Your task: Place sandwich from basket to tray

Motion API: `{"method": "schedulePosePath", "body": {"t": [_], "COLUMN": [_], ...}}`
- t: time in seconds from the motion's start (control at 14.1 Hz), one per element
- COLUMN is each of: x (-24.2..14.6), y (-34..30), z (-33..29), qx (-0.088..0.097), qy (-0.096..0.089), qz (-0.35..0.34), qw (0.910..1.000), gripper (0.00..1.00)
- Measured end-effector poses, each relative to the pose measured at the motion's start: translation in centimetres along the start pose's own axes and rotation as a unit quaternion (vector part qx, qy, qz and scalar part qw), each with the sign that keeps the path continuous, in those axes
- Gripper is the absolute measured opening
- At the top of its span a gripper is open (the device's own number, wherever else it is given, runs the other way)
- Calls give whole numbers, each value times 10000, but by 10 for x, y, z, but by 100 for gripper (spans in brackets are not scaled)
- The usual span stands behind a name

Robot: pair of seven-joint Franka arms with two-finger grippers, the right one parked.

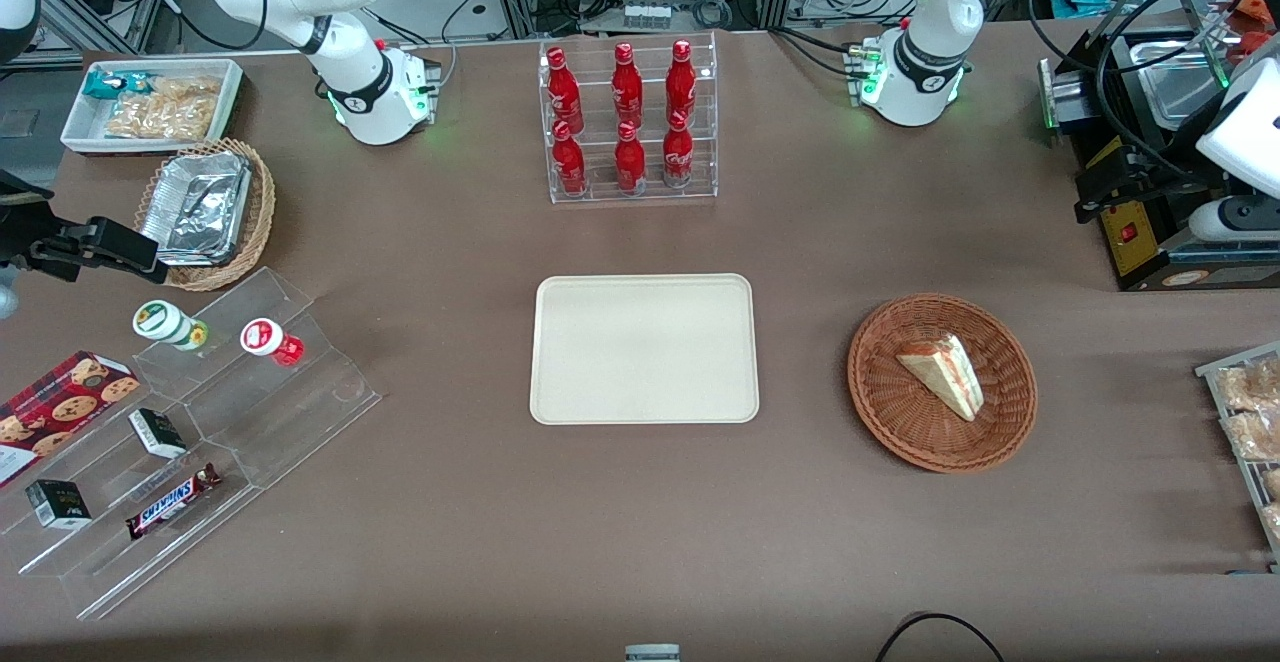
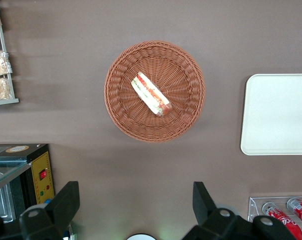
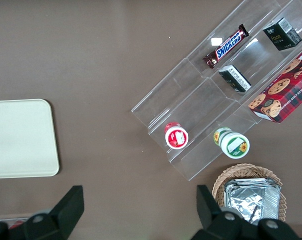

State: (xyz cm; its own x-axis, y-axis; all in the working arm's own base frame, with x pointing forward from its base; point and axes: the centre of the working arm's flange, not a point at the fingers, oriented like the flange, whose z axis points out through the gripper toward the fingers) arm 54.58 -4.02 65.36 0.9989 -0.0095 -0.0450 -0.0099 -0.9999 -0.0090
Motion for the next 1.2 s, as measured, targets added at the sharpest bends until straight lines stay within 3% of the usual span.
{"method": "schedulePosePath", "body": {"t": [0.64,0.99,1.2], "x": [1,5,16], "y": [-2,-8,-10], "z": [3,68,149], "qx": [0,153,223], "qy": [-39,-780,-894], "qz": [-250,-1506,-2092], "qw": [9997,9854,9735], "gripper": [100,100,100]}}
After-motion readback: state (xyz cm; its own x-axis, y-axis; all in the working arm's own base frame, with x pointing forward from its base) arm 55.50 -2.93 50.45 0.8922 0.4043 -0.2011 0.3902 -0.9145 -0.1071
